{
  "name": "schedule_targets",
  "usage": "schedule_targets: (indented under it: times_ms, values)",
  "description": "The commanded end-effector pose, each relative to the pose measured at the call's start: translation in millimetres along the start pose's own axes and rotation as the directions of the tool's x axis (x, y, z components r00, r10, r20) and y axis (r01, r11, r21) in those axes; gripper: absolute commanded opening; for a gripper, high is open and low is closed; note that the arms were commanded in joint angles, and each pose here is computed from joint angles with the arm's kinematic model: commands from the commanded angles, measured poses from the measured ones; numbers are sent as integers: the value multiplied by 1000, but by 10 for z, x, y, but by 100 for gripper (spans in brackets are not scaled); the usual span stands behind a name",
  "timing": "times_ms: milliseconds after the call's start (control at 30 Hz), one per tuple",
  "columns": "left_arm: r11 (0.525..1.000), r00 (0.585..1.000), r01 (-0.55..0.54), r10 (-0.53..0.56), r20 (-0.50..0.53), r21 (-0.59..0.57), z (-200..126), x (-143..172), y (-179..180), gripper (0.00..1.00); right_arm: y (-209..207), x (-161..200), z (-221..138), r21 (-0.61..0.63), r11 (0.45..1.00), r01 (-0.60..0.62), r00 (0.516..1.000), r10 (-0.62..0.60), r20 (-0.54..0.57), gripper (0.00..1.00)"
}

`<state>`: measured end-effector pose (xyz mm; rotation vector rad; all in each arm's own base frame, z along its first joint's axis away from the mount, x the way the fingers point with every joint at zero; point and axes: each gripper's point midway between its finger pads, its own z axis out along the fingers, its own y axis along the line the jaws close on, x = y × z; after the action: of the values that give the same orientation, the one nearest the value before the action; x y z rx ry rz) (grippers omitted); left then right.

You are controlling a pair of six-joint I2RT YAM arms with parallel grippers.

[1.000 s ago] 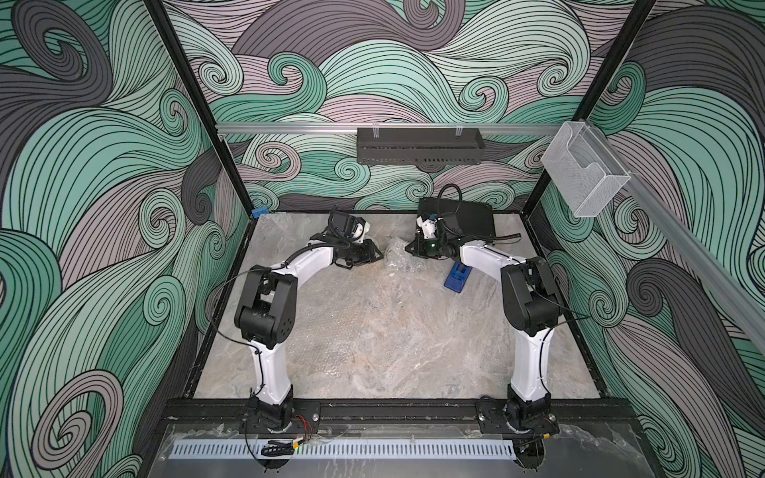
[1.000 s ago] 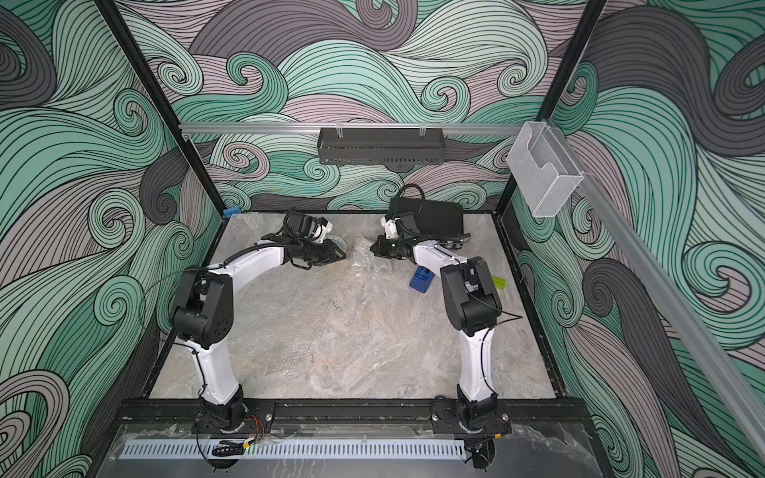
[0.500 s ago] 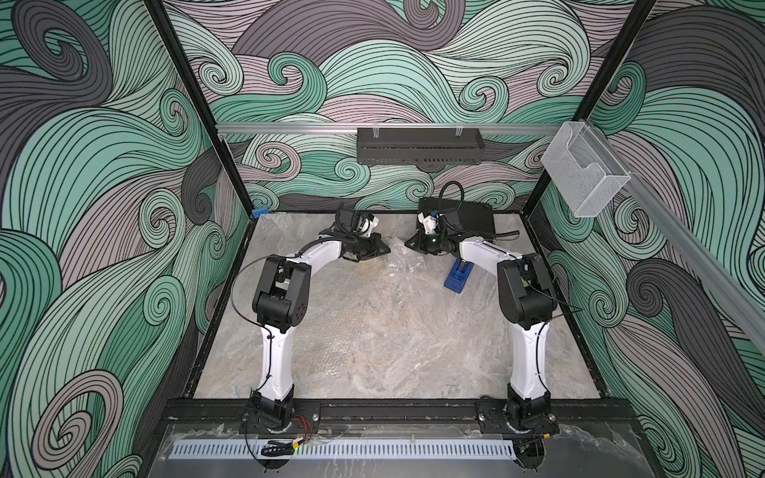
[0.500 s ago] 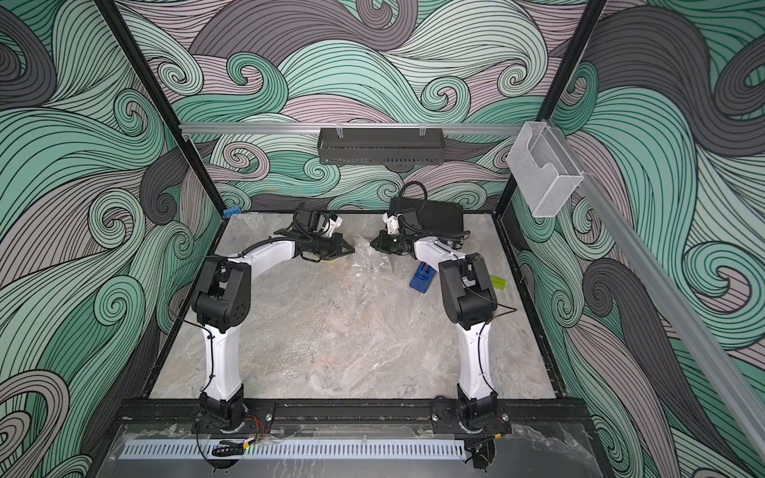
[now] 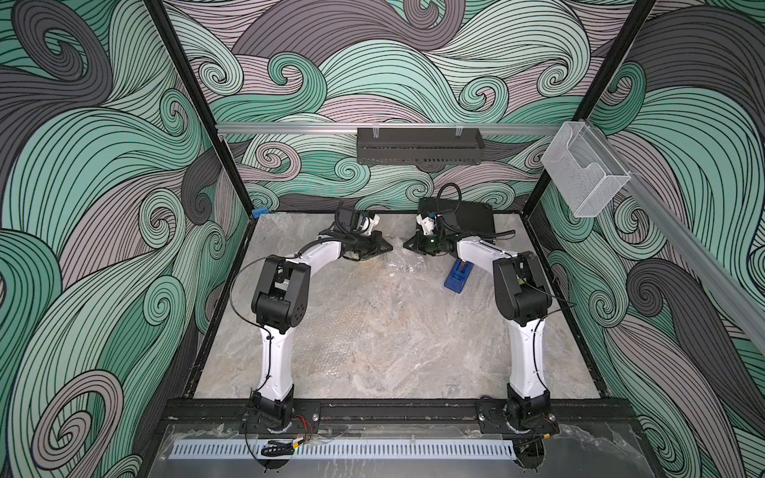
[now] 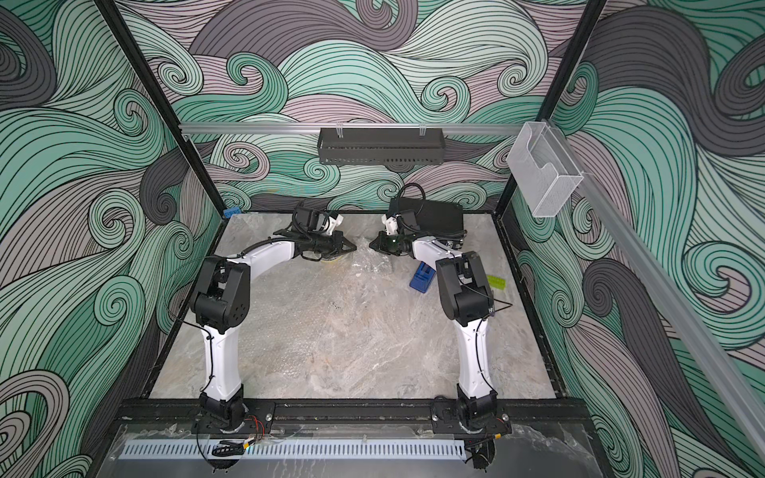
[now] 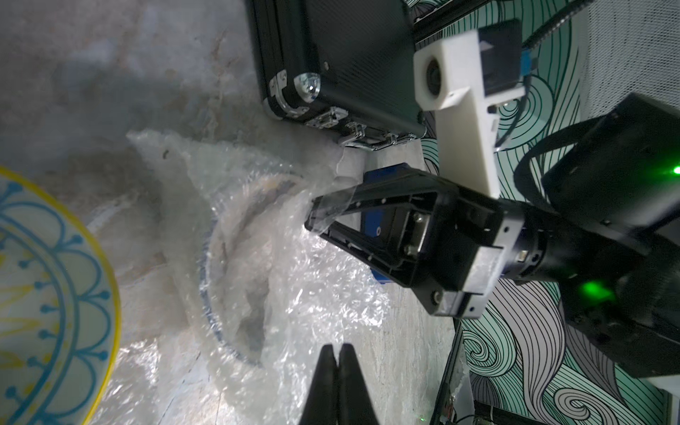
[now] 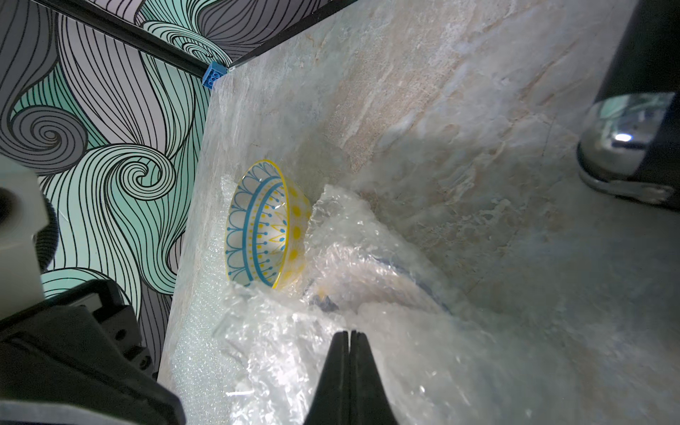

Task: Wrap bowls in bubble wrap
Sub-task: Adjust the tape on the bubble wrap.

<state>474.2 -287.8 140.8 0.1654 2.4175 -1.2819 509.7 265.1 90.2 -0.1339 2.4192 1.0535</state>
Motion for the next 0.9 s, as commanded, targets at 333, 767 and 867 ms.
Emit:
schedule_targets:
  times_ms: [333, 767, 867]
  values:
    - [999, 999, 41, -41, 2, -32, 502, -377, 341, 0, -4, -2, -21, -8, 1000, -18, 1000, 18, -13, 6]
    - [989, 999, 41, -45, -28, -139, 732, -272, 571, 0, 285, -198, -502, 9, 999, -41, 998, 41, 47, 11]
    - [989, 999, 38, -44, -32, -145, 757, -254, 585, 0, 403, -217, -450, -49, 995, -83, 996, 85, 33, 11]
